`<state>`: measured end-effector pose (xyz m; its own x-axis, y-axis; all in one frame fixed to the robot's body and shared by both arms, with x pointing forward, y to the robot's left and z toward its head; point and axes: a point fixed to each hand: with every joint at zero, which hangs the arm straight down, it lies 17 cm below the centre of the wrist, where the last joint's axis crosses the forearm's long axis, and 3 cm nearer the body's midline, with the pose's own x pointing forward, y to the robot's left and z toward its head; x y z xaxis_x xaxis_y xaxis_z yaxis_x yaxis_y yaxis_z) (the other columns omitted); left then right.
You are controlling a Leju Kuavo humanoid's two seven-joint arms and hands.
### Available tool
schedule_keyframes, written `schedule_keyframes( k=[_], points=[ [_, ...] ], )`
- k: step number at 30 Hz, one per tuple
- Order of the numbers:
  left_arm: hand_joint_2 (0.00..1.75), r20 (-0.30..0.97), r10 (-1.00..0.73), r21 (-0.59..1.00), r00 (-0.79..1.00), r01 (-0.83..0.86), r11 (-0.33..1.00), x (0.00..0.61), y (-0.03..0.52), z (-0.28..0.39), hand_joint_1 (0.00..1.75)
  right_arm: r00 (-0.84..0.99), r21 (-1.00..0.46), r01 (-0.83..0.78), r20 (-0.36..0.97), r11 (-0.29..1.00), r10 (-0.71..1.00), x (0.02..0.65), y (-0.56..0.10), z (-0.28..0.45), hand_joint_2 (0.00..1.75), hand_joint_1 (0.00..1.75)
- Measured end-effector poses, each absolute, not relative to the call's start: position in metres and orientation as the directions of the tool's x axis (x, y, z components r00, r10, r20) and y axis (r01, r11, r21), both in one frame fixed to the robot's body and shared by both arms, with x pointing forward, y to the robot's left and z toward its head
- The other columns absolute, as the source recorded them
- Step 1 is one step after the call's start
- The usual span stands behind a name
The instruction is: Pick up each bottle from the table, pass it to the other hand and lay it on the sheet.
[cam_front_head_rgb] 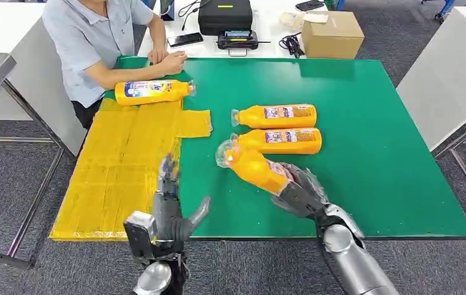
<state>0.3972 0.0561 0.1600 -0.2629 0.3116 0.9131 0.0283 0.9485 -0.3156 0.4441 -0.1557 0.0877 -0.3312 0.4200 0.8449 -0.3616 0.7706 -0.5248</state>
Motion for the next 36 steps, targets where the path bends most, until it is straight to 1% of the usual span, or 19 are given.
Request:
schedule_keyframes(
  k=[6, 10, 14, 17, 21, 28, 36],
  points=[
    [1.75, 0.879, 0.466, -0.440, -0.101, 0.204, 0.875, 0.394, 0.017, 0.152, 0.00, -0.410, -0.490, -0.400, 0.852, 0.775, 0.327, 0.431, -0.109, 0.112, 1.75, 1.75],
    [1.75, 0.869, 0.492, -0.462, -0.053, 0.268, 0.845, 0.392, 0.006, 0.148, 0.00, -0.437, -0.469, -0.425, 0.855, 0.774, 0.279, 0.426, -0.089, 0.125, 1.75, 1.75],
    [1.75, 0.867, 0.490, -0.445, -0.086, 0.310, 0.840, 0.390, 0.001, 0.155, 0.00, -0.448, -0.453, -0.454, 0.860, 0.767, 0.244, 0.425, -0.076, 0.134, 1.75, 1.75],
    [1.75, 0.870, 0.471, -0.406, -0.143, 0.334, 0.851, 0.387, 0.000, 0.164, 0.00, -0.450, -0.445, -0.482, 0.865, 0.755, 0.223, 0.423, -0.068, 0.137, 1.75, 1.75],
    [1.75, 0.870, 0.466, -0.393, -0.160, 0.346, 0.852, 0.388, -0.001, 0.168, 0.00, -0.455, -0.452, -0.500, 0.863, 0.739, 0.220, 0.424, -0.062, 0.137, 1.75, 1.75],
    [1.75, 0.875, 0.441, -0.362, -0.198, 0.336, 0.870, 0.391, 0.003, 0.173, 0.00, -0.474, -0.494, -0.521, 0.845, 0.696, 0.245, 0.424, -0.051, 0.132, 1.75, 1.75],
    [1.75, 0.883, 0.413, -0.336, -0.223, 0.313, 0.888, 0.394, 0.007, 0.174, 0.00, -0.484, -0.514, -0.526, 0.836, 0.678, 0.258, 0.424, -0.046, 0.130, 1.75, 1.75]
  ],
)
